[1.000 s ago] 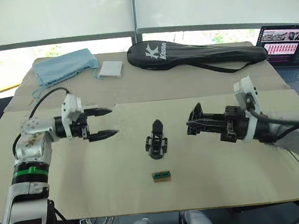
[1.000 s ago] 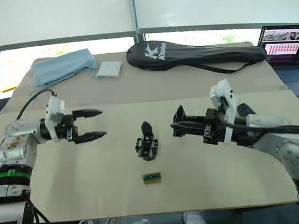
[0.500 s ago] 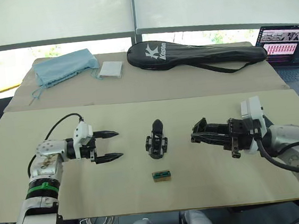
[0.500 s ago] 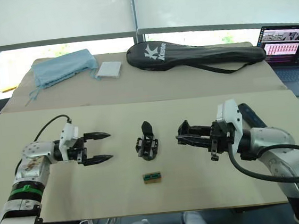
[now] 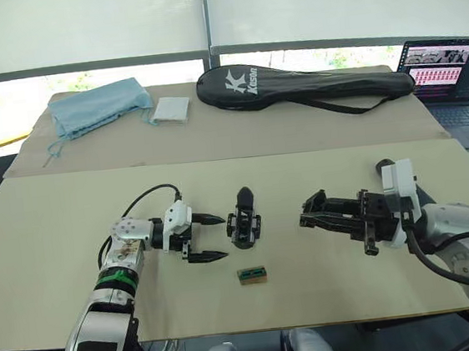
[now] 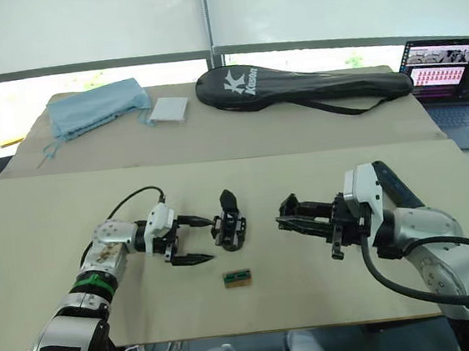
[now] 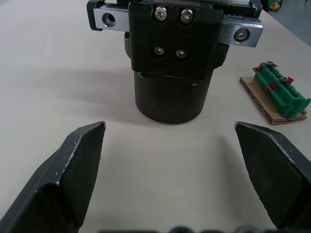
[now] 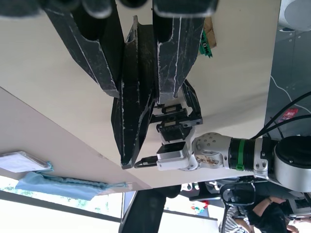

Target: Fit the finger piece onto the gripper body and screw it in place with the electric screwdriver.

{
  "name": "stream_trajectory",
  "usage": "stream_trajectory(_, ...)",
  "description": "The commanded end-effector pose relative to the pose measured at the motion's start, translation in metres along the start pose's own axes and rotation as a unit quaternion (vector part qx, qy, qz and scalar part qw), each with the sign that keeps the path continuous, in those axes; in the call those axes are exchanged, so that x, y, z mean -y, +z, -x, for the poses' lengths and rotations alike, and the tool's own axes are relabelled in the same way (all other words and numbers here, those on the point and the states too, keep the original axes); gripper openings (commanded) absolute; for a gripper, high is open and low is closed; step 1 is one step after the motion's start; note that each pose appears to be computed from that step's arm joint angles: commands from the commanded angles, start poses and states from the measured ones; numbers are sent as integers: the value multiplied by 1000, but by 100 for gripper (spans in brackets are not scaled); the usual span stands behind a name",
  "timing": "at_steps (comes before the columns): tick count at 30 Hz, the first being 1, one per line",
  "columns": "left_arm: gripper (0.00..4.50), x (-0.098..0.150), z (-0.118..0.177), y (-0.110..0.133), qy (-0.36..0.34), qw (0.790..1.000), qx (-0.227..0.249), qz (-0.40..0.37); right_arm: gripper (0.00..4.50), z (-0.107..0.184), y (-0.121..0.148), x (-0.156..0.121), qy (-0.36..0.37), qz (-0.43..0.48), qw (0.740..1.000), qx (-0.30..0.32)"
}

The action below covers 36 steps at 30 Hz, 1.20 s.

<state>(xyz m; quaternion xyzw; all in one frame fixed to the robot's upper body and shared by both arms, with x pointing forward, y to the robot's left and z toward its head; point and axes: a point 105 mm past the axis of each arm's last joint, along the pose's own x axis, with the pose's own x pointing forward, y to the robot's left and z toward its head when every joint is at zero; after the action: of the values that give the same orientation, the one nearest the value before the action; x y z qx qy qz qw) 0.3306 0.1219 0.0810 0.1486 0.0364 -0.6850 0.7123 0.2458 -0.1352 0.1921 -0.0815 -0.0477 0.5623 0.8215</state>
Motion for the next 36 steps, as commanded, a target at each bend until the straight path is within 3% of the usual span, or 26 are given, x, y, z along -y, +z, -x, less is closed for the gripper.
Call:
stream_trajectory(1, 450, -4, -10, 8, -12, 1000, 2, -18, 41, 0, 13, -4, 2, 37, 999, 15)
stream_trajectory(6, 450, -7, -24, 16, -5, 999, 33, -8, 41, 1, 13, -5, 5, 61, 998, 12)
stream_trajectory(20, 450, -3, -49, 10, -22, 1000, -1, -15, 41, 5, 4, -11, 3, 67, 998, -6)
stream_trajectory(36, 450, 1, -62, 16, -34, 999, 11, -13, 41, 5, -1, -14, 1, 58, 998, -15)
